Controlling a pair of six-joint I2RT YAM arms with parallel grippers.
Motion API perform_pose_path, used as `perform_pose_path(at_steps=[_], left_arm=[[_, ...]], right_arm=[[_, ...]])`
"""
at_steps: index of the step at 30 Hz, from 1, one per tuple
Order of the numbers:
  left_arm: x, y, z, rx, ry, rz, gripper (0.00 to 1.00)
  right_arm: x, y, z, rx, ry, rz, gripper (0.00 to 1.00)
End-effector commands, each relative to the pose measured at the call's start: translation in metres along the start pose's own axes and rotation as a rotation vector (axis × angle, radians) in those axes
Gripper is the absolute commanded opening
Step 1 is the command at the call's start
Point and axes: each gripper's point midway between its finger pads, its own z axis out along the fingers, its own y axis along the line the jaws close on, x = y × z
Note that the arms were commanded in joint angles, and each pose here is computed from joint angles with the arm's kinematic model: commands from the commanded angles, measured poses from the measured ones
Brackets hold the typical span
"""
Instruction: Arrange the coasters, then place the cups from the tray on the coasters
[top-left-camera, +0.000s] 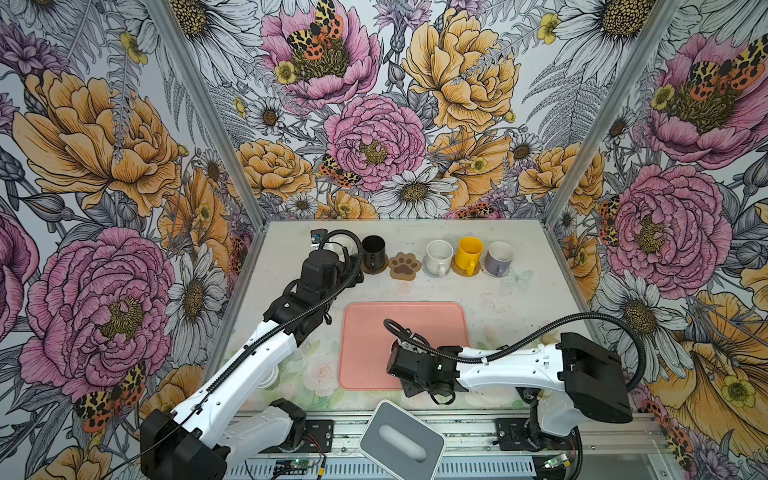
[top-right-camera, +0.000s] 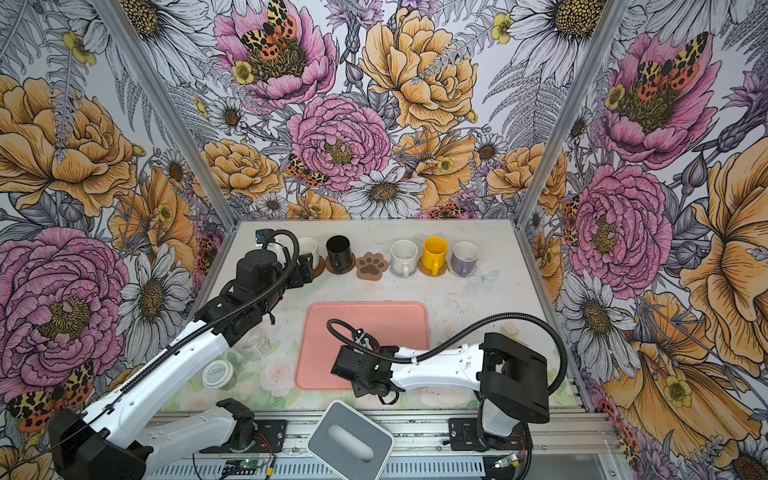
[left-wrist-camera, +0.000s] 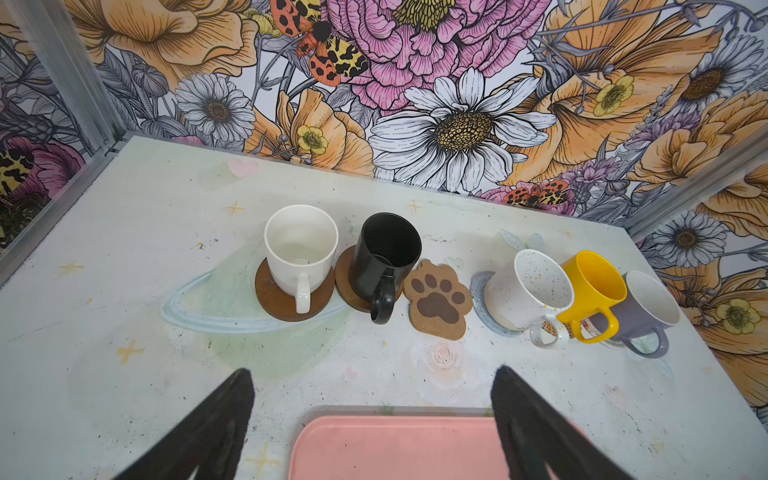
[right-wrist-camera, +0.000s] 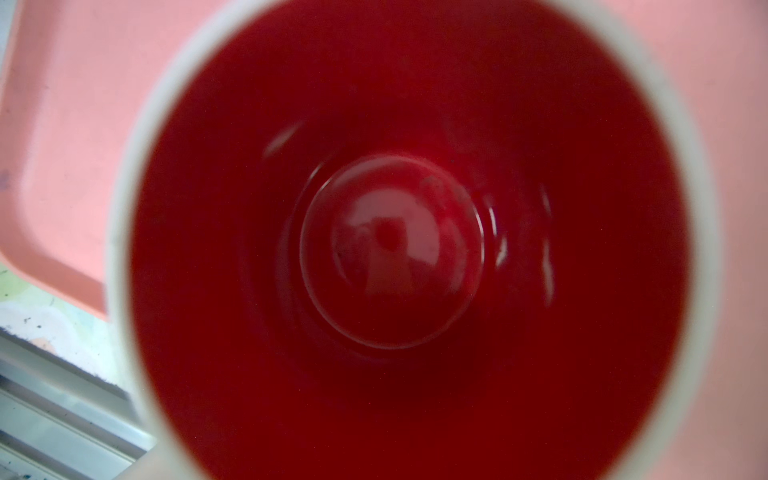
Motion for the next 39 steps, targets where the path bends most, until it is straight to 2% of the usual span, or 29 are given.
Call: perform_pose_path(at_steps=[1,26,39], left_arm=[[0.004,0.002,0.001,0.006,0.010,-0.015,0.91],[0.000,0.014,-0.008,-0.005,-0.013,-0.035,0.91],[-0.003,0.025,-0.010,-0.021,-0.023,-0.050,0.91]], right_arm=[[-0.018,0.009,-0.010,-0.027,-0.051,0.008,0.00],[-0.075,-0.003,-0.043,-0.024,-0.214,0.039,0.00],[-0.149,-0.032,-0.063,0.030,-0.329,0.053,0.00]])
